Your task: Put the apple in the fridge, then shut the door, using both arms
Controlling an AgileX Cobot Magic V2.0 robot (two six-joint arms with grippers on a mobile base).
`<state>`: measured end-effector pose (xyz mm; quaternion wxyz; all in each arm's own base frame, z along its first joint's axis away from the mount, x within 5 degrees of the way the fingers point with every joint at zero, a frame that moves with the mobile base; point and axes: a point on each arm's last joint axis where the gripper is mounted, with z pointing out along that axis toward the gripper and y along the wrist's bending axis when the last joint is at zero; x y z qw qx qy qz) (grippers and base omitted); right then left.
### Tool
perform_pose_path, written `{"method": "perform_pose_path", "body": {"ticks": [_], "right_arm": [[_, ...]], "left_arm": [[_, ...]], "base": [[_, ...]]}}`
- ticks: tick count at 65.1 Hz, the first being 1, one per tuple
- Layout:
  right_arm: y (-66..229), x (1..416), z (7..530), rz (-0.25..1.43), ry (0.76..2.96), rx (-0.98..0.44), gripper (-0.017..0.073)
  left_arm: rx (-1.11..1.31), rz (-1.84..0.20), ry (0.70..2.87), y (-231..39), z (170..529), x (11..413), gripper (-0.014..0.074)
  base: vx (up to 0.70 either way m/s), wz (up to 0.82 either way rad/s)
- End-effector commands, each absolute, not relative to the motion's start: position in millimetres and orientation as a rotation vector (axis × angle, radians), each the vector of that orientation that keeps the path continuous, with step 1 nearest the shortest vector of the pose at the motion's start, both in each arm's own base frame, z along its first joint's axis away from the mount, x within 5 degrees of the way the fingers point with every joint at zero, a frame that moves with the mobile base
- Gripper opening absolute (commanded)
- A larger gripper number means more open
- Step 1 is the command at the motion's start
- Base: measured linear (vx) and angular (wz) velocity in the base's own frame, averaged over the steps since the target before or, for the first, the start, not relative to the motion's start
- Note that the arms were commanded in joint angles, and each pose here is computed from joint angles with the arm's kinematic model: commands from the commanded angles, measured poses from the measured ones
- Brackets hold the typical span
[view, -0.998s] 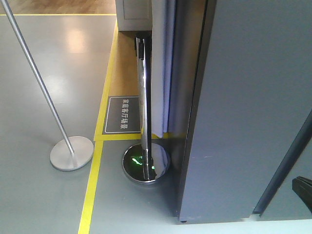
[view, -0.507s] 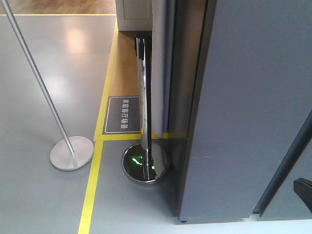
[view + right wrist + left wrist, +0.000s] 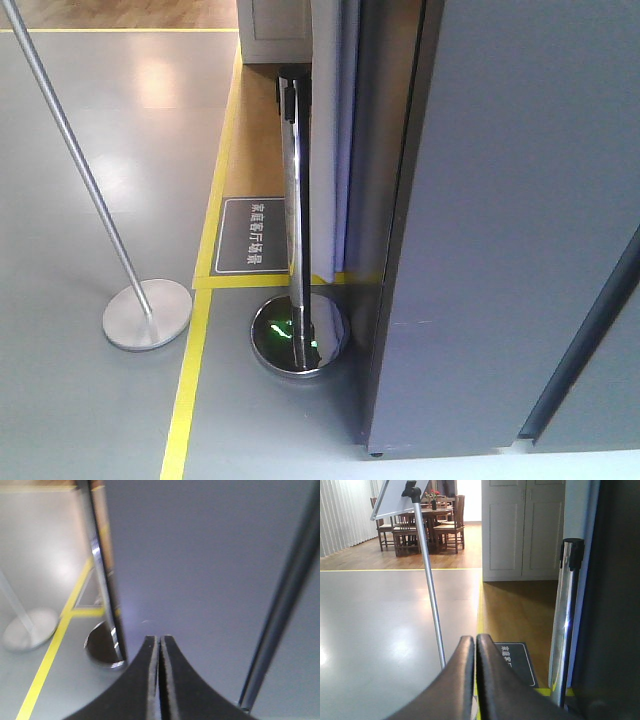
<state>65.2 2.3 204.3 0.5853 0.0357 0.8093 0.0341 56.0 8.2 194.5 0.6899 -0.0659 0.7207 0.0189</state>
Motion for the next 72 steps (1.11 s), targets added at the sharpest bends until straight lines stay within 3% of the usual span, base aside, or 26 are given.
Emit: {"method": "perform_pose_path", "body": {"ticks": [1, 27, 72], "right_arm": [[-2.2, 65.8, 211.7, 0.060, 1.748, 0.136, -0.0003], [-2.6, 56.1, 203.0, 0.020, 1.495, 0.089, -0.0003], [-2.8, 56.0, 204.2, 0.002, 1.485, 0.075, -0.0003]], "left_arm": [[-0.119, 0.014, 1.518, 5.5, 208.0, 55.0, -0.0006], [-0.119, 0.014, 1.518, 5.5, 208.0, 55.0, -0.0006], [-0.119, 0.014, 1.518, 5.5, 208.0, 55.0, -0.0006]], "base": [[0.00, 0.00], [0.00, 0.00], [0.00, 0.00]]}}
